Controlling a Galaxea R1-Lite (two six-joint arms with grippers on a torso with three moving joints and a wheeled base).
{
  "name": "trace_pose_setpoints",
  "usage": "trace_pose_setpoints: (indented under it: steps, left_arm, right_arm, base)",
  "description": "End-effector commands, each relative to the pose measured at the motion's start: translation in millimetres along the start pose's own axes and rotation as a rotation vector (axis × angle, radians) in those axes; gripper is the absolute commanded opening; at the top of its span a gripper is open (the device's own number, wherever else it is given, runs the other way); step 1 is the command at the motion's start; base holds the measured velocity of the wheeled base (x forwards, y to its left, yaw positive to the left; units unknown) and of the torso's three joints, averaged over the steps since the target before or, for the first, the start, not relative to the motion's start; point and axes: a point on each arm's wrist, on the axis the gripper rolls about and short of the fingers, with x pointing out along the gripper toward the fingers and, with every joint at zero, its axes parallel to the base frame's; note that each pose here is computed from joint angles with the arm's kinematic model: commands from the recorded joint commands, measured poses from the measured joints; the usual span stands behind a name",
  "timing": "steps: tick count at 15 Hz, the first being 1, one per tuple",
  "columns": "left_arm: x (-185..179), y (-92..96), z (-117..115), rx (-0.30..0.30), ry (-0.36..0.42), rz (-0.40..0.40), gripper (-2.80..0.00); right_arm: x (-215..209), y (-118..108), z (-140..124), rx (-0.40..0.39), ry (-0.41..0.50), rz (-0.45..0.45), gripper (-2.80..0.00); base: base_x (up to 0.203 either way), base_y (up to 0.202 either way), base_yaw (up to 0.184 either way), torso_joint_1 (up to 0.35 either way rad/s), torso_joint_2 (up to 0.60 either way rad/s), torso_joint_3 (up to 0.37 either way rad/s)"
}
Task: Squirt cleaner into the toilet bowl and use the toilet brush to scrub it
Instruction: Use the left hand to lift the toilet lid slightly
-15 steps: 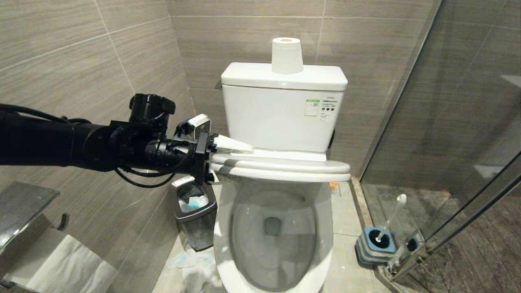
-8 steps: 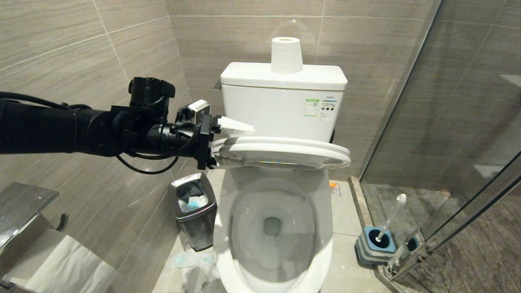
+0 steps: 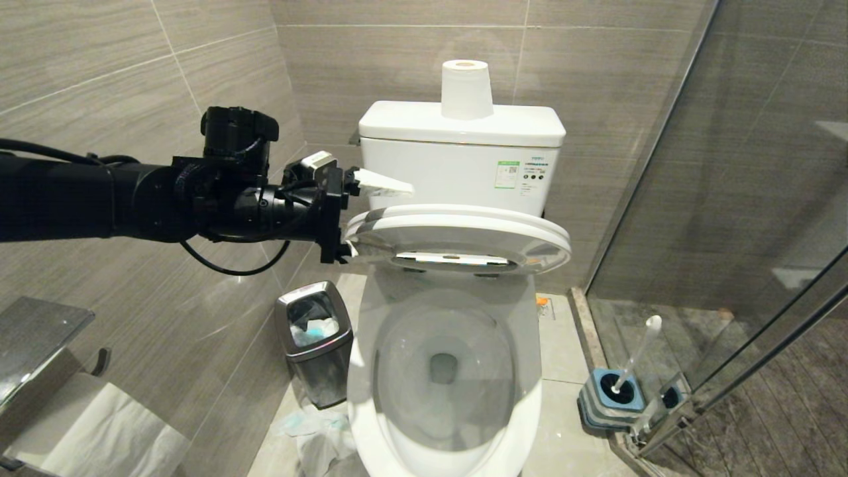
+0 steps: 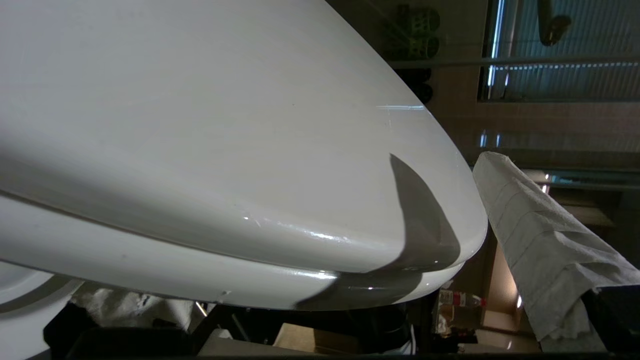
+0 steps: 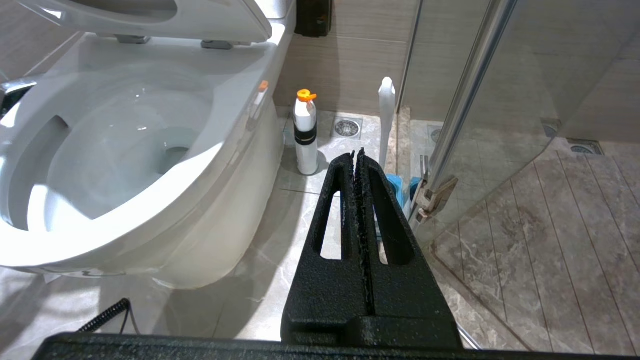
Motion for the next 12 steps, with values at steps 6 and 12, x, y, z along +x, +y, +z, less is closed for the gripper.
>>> trace_pose_setpoints:
  steps: [6, 12]
  left_arm:
    - [8.7, -9.0, 9.1, -0.238, -0.033, 0.032, 0.0]
    - [25.6, -14.7, 19.5, -0.475, -0.045, 0.056, 0.0]
  right_arm:
    - [0.2, 0.0, -0.4, 0.0, 0.002, 0.0, -2.8]
    - [0.2, 0.0, -0.4, 0.0, 0.002, 0.0, -2.8]
  base:
    - [0.0, 0.0, 0.0, 0.0, 0.0, 0.0]
    - [0.0, 0.0, 0.0, 0.0, 0.0, 0.0]
